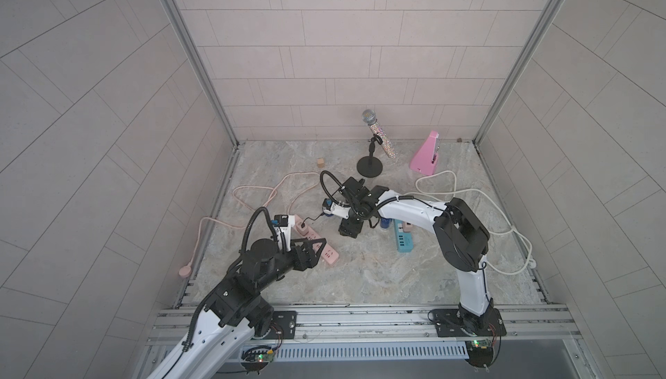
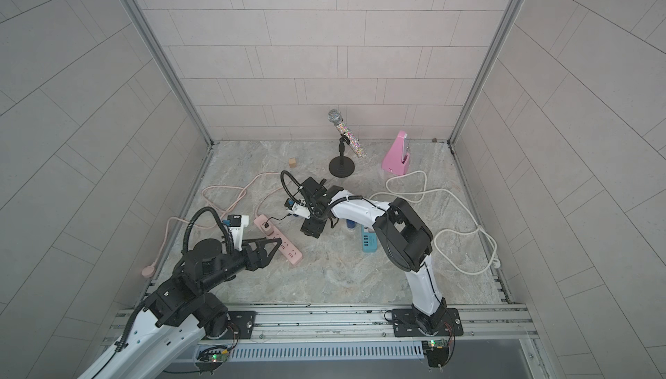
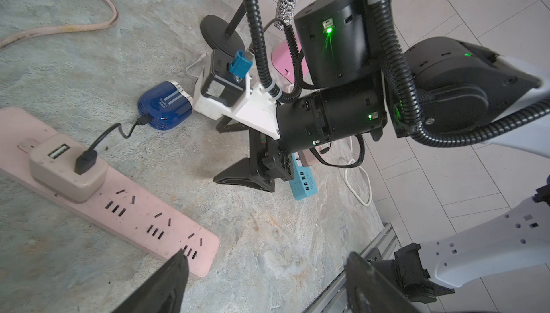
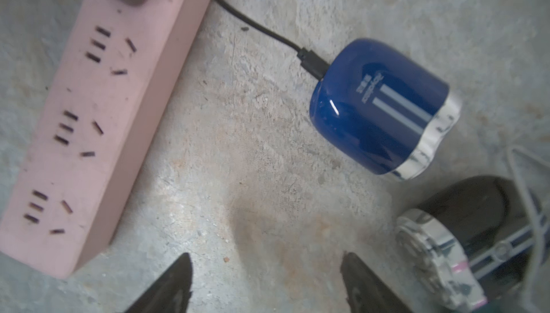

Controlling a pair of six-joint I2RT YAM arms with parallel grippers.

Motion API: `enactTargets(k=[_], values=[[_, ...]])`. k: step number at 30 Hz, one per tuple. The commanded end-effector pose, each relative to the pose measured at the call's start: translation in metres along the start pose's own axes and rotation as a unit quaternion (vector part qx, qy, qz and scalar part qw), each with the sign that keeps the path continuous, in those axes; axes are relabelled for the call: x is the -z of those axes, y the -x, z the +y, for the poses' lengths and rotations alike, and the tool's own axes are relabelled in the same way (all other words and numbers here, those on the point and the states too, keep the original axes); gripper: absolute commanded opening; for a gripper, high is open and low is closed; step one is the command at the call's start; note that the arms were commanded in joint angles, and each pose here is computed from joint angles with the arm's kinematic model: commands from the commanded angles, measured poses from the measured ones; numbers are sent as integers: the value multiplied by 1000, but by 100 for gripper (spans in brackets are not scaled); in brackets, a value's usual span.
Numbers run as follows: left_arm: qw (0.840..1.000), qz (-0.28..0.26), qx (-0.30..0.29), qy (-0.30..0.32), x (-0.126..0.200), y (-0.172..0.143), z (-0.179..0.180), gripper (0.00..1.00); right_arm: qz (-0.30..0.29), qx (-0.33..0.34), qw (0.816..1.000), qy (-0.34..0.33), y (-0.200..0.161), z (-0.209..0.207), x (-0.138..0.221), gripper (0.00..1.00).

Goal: Unplug the electric shaver
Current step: Pick up the electric shaver from the center of the board.

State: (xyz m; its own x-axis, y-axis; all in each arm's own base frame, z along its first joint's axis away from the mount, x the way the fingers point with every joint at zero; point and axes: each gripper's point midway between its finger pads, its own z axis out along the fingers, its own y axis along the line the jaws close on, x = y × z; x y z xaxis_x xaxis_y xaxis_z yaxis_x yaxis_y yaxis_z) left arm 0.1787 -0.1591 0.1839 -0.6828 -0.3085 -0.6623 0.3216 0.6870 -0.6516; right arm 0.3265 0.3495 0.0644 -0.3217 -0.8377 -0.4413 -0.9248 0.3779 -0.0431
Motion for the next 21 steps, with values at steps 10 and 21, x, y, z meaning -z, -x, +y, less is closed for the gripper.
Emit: enactTargets(k=[10,21], values=[[1000,-7,-2,4,2,1,2,86,-60,56,996,-37,52,-30,23,99],[1000,-20,-8,9,17,6,0,87,-83,72,992,60,85,-55,11,100]])
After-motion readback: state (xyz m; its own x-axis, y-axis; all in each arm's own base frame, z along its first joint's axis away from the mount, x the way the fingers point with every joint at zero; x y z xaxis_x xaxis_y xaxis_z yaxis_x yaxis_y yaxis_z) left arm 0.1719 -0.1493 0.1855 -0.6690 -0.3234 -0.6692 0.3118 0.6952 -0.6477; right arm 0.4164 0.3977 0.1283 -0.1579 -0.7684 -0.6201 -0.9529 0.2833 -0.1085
